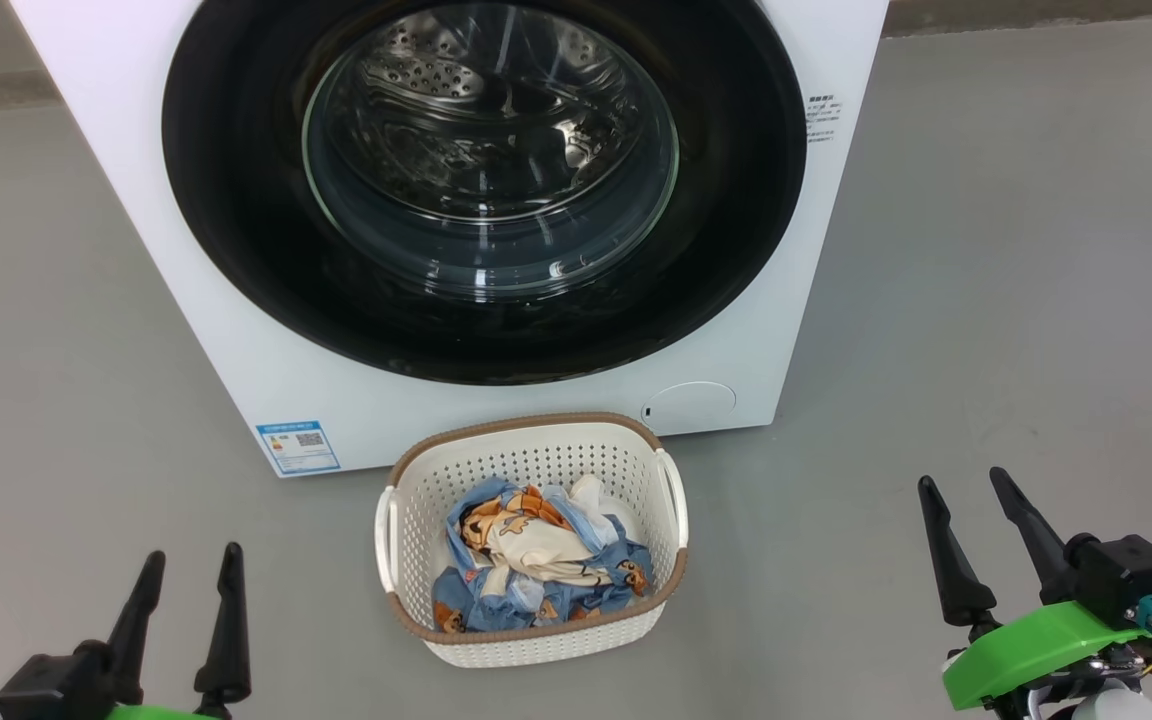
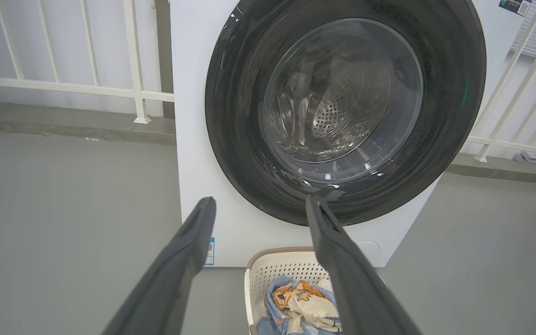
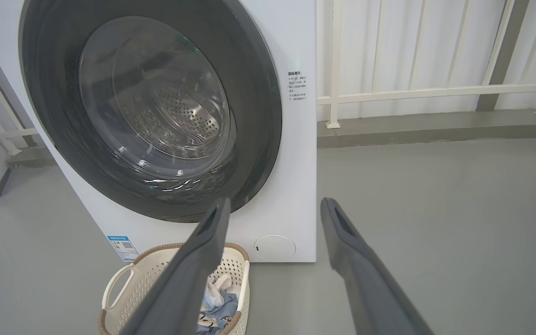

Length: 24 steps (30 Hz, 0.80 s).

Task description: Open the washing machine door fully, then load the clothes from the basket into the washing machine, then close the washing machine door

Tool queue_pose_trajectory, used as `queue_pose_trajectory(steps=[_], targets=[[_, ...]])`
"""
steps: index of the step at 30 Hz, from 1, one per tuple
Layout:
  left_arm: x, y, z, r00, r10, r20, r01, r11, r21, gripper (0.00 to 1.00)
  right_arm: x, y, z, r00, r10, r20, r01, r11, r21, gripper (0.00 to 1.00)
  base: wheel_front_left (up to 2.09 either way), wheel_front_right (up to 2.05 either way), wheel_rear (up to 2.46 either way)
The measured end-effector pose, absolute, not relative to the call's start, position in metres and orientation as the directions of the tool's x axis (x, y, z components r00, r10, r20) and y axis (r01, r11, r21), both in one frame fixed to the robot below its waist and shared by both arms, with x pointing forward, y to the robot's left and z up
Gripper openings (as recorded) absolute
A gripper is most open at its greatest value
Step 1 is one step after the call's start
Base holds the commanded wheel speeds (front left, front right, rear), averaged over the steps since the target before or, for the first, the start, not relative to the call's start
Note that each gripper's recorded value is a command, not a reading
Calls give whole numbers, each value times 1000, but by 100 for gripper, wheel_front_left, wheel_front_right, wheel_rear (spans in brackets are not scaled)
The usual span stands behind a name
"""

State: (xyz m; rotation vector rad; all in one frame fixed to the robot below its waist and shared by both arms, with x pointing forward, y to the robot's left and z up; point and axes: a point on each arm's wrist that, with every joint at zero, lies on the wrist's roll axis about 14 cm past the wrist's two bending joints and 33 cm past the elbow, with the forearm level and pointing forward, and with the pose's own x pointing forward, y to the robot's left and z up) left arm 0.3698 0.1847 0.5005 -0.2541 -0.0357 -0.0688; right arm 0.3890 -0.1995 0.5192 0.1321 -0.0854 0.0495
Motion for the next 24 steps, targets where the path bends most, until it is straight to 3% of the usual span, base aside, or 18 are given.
queue_pose_trajectory(steps=[13,24], targets=[[370,181,503,993,-97,62,104,989,-109,100,390,-198,526,991,70,117,-68,997,-20,100,0,0,0],[370,192,497,997,-57,45,62,991,-121,100,388,-215,518,995,-7,99,5,1000,17,100,0,0,0]])
